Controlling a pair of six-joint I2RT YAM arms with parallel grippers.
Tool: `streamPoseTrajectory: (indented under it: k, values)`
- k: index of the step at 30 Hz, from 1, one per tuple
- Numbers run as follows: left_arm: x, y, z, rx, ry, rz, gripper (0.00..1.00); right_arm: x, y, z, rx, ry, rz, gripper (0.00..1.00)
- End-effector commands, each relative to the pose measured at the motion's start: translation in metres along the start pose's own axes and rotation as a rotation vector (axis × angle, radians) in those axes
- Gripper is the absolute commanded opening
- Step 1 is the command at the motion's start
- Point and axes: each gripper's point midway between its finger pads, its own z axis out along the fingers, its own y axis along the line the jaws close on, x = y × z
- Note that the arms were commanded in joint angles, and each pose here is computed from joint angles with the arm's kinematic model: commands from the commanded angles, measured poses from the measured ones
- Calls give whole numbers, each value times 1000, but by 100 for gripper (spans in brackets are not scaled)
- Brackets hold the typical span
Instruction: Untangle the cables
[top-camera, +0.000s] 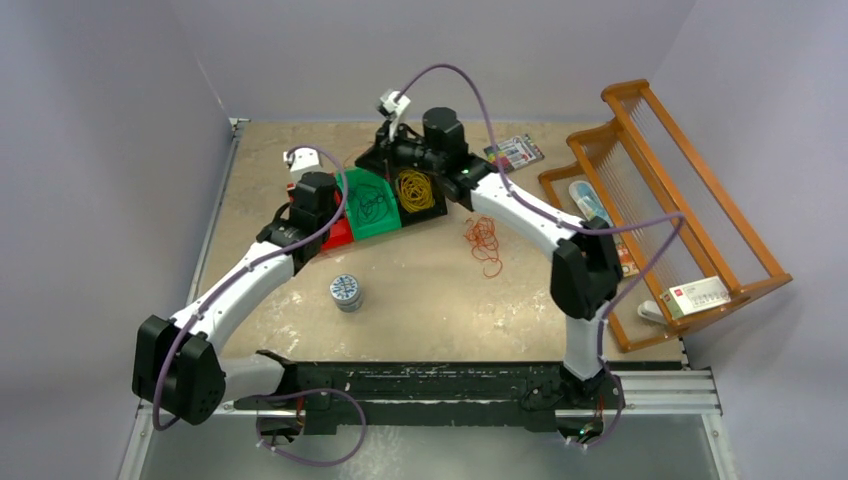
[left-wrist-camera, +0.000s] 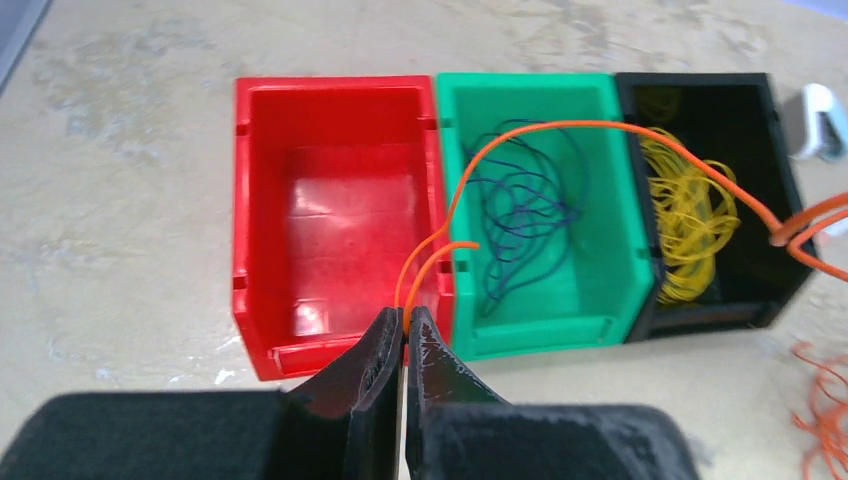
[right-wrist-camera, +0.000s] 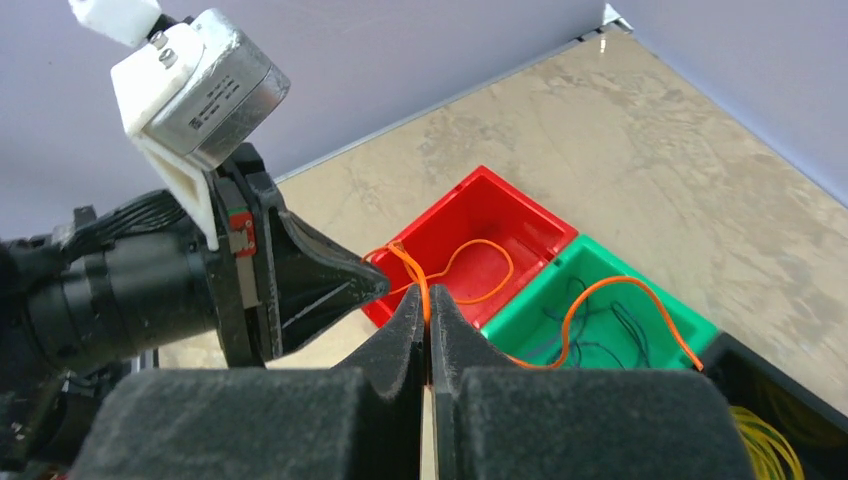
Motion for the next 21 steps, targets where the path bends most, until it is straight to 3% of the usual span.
streamPoseTrajectory:
  k: [1, 17, 21]
  values:
    - [-12, 24, 18, -112, -90, -83, 0, -15, 15, 31, -90, -42, -34, 0]
    - [39, 49, 81, -101, -19, -232, 0, 27, 13, 90, -194, 24, -6, 0]
    - [37, 49, 78, -99, -19, -245, 10, 31, 10, 93, -185, 29, 3, 0]
